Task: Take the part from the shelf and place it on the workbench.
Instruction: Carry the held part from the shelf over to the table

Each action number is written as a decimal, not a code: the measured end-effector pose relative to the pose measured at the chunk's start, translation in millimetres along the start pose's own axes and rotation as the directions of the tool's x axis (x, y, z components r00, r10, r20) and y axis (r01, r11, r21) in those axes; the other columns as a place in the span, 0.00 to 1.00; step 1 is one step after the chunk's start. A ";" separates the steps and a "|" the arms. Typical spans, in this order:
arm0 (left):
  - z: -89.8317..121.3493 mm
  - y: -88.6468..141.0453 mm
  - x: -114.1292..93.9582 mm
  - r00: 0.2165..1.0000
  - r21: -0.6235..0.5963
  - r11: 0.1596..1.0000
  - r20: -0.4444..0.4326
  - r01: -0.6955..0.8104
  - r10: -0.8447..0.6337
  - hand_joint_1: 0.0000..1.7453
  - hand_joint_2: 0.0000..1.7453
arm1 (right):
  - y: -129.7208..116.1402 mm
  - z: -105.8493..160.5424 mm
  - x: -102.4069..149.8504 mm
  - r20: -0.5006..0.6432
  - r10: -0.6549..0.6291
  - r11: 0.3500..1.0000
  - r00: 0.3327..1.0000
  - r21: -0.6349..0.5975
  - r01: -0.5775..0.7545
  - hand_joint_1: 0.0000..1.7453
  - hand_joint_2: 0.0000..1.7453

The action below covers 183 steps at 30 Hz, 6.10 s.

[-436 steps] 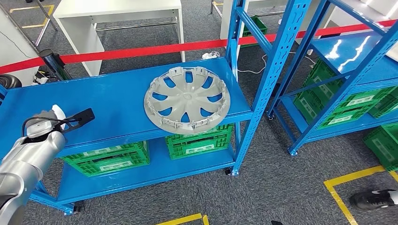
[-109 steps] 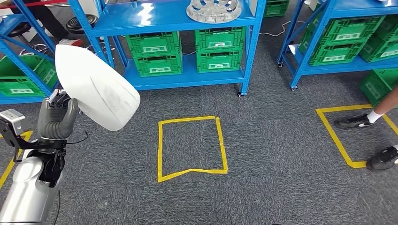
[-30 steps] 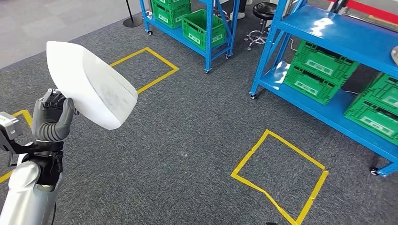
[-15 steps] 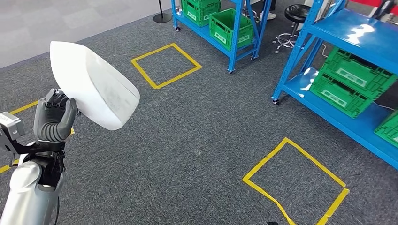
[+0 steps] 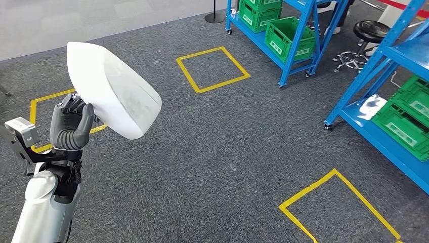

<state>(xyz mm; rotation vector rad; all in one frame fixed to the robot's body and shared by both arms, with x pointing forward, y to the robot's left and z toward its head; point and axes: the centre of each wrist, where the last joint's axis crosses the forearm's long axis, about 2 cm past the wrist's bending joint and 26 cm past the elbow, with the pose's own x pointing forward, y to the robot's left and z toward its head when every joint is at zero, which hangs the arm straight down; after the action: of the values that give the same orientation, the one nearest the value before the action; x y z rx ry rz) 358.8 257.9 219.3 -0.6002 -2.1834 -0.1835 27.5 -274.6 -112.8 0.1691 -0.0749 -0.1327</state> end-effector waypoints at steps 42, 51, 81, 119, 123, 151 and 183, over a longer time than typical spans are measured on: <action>51.5 46.0 28.0 0.993 0.083 0.990 -0.001 0.114 -0.114 1.00 1.00 | -0.1 0.3 10.4 -0.013 0.048 0.999 0.999 -0.003 -0.048 0.00 0.00; 39.5 43.8 28.8 0.993 0.074 0.991 0.020 0.112 -0.114 1.00 1.00 | 3.0 -0.1 11.2 -0.001 0.043 0.999 0.999 0.003 -0.043 0.00 0.00; -1.9 49.5 19.0 0.994 0.071 0.993 0.048 0.093 -0.096 1.00 1.00 | 4.5 -0.4 7.1 0.013 0.009 1.000 1.000 0.016 -0.009 0.00 0.00; -3.5 30.7 10.1 0.994 0.098 0.992 0.069 0.079 -0.086 1.00 1.00 | -8.3 1.2 1.1 0.000 0.023 1.000 1.000 -0.004 -0.023 0.00 0.00; -1.8 36.5 12.5 0.992 0.107 0.989 0.067 0.099 -0.106 1.00 1.00 | -8.8 1.3 2.3 0.002 0.029 1.000 1.000 0.000 -0.029 0.00 0.00; 5.9 71.6 22.7 0.986 0.126 0.981 0.052 0.149 -0.157 1.00 1.00 | -9.5 1.5 7.6 0.003 0.030 1.000 1.000 -0.005 -0.030 0.00 0.00; 4.1 79.4 24.7 0.985 0.135 0.978 0.054 0.157 -0.165 1.00 1.00 | -6.9 1.2 8.8 0.006 0.002 1.000 1.000 -0.011 -0.002 0.00 0.00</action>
<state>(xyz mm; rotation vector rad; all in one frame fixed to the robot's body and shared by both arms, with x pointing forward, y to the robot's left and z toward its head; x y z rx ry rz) 380.9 337.4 229.8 -0.3608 -2.2870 -0.1072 35.2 -282.8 -112.3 0.1574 -0.0804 -0.1313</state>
